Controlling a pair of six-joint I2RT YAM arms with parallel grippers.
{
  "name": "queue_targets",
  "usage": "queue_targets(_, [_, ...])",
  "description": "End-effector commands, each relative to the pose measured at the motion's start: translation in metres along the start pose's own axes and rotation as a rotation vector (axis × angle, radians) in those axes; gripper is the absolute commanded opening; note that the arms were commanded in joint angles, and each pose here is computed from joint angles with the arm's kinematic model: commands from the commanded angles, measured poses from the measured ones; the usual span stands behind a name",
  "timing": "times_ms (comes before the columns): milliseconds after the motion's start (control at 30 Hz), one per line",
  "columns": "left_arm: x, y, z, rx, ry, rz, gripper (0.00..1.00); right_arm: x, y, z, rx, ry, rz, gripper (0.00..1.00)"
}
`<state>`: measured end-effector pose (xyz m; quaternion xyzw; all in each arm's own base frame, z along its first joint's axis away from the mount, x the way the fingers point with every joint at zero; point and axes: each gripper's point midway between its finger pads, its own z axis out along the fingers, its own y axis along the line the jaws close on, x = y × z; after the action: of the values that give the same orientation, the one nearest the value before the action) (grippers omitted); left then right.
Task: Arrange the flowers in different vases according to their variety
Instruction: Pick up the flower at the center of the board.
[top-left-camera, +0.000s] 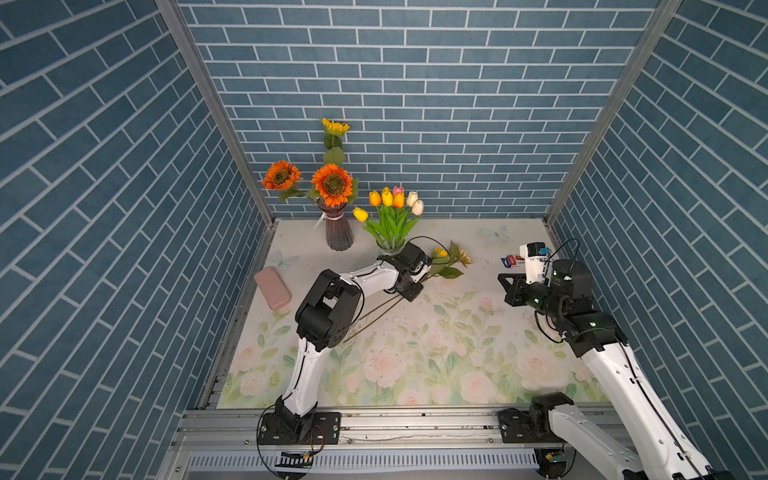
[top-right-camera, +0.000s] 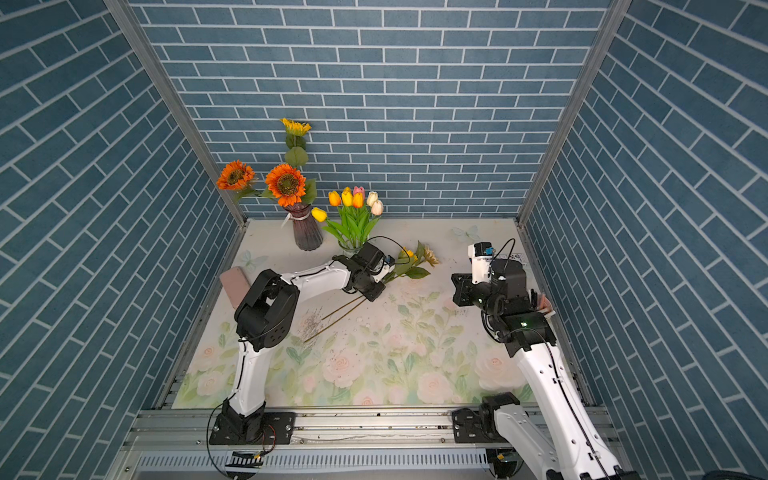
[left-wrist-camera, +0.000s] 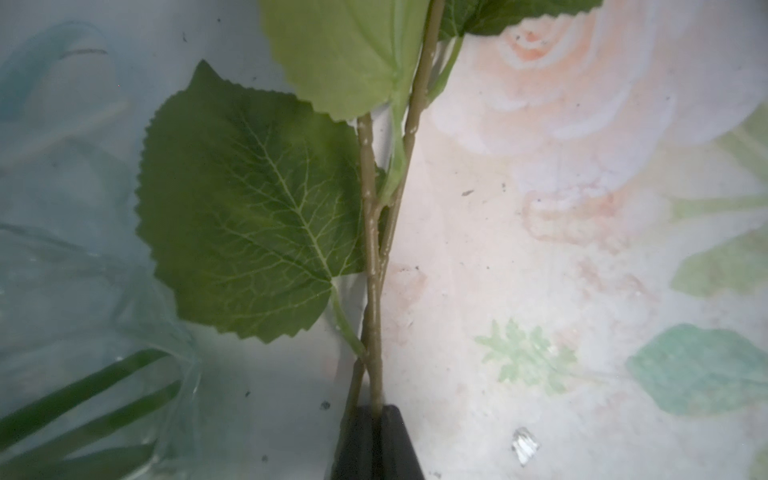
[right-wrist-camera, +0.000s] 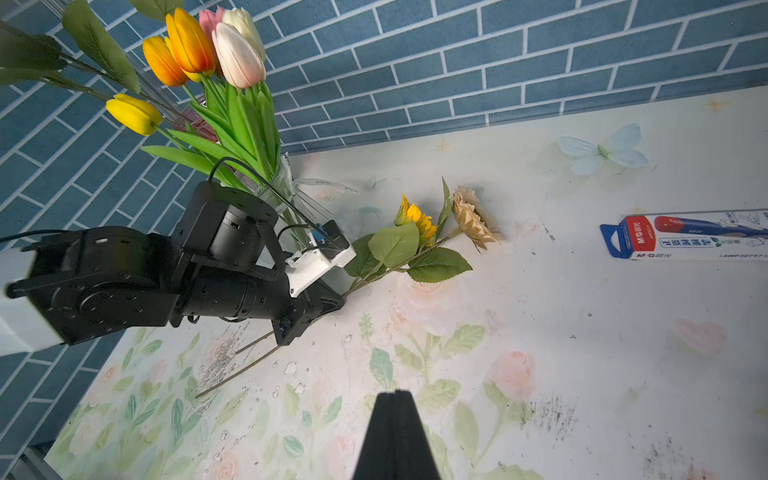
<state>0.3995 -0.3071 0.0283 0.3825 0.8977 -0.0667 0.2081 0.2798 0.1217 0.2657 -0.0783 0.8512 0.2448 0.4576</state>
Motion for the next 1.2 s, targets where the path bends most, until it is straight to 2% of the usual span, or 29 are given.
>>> queue_targets(0, [-0.013,-0.002,-0.030,-0.025,-0.043,0.010,0.00,-0.012,0.007,-0.005,-0.020,-0.033,-0.037,0.00])
queue_targets(333, [-0.053,-0.010,-0.089,-0.068,-0.209,0.030,0.00,-0.026,0.029,-0.020,-0.125,-0.128,-0.080,0.00])
queue_targets(600, [-0.080,-0.029,-0.149,-0.049,-0.370,0.067,0.00,-0.026,0.030,-0.025,-0.123,-0.147,-0.092,0.00])
queue_targets(700, [-0.091,-0.035,-0.186,-0.031,-0.464,0.068,0.00,-0.025,0.029,-0.026,-0.122,-0.147,-0.094,0.00])
queue_targets(900, [-0.104,-0.038,-0.282,-0.028,-0.700,0.062,0.00,-0.022,0.028,-0.027,-0.116,-0.142,-0.107,0.00])
queue_targets(1167, [-0.089,-0.031,-0.416,-0.094,-1.077,0.035,0.00,-0.020,0.030,-0.025,-0.129,-0.138,-0.114,0.00])
